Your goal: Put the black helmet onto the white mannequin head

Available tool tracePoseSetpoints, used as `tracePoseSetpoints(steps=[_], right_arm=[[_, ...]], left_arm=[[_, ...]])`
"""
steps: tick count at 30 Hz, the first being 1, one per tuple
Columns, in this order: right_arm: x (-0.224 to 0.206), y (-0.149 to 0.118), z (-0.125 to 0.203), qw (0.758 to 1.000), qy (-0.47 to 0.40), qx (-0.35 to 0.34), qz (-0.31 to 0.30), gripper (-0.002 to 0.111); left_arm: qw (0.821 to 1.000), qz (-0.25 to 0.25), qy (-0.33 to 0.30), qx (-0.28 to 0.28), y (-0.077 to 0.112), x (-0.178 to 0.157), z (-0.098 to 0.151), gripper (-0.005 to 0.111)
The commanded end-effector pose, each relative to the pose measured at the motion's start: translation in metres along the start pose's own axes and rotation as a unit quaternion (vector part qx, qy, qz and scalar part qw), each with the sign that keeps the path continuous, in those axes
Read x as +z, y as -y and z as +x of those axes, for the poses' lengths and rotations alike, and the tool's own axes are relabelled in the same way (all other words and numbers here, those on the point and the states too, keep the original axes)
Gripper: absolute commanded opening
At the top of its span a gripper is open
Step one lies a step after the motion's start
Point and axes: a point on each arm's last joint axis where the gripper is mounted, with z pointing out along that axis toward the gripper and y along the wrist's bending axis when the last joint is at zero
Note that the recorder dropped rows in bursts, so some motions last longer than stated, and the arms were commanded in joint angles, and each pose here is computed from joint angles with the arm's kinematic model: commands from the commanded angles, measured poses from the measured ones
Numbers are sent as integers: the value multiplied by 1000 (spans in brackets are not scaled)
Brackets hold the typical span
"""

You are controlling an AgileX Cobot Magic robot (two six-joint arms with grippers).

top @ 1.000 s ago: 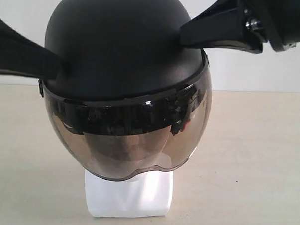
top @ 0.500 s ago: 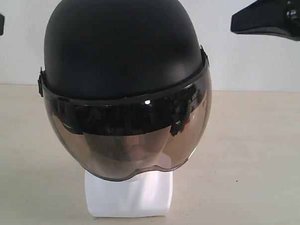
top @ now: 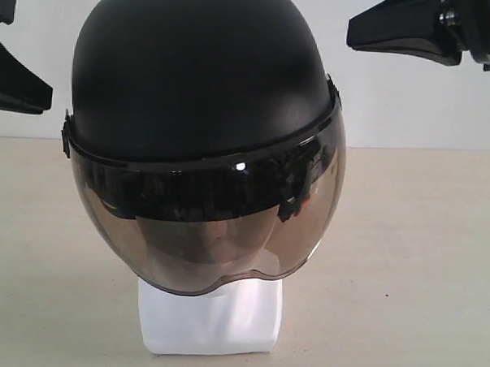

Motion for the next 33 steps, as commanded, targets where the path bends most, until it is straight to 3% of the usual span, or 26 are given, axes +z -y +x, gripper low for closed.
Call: tracePoseSetpoints(steps=[1,5,14,24,33], right_arm=[[12,1,6,1000,-25,1,-15,0],[18,0,9,999,-38,-14,-12,0],[18,7,11,999,-46,-9,27,0],[18,7,12,998,-51,-5,25,0],[17,8,13,998,-60,-1,32,0]], left_arm=[[998,51,22,-6,1,16,-11,4],[995,93,23,-19,1,31,-17,4],[995,84,49,-21,-4,37,-24,4],[991,107,74,19,16,17,-45,4],[990,109,81,25,19,13,-48,4]])
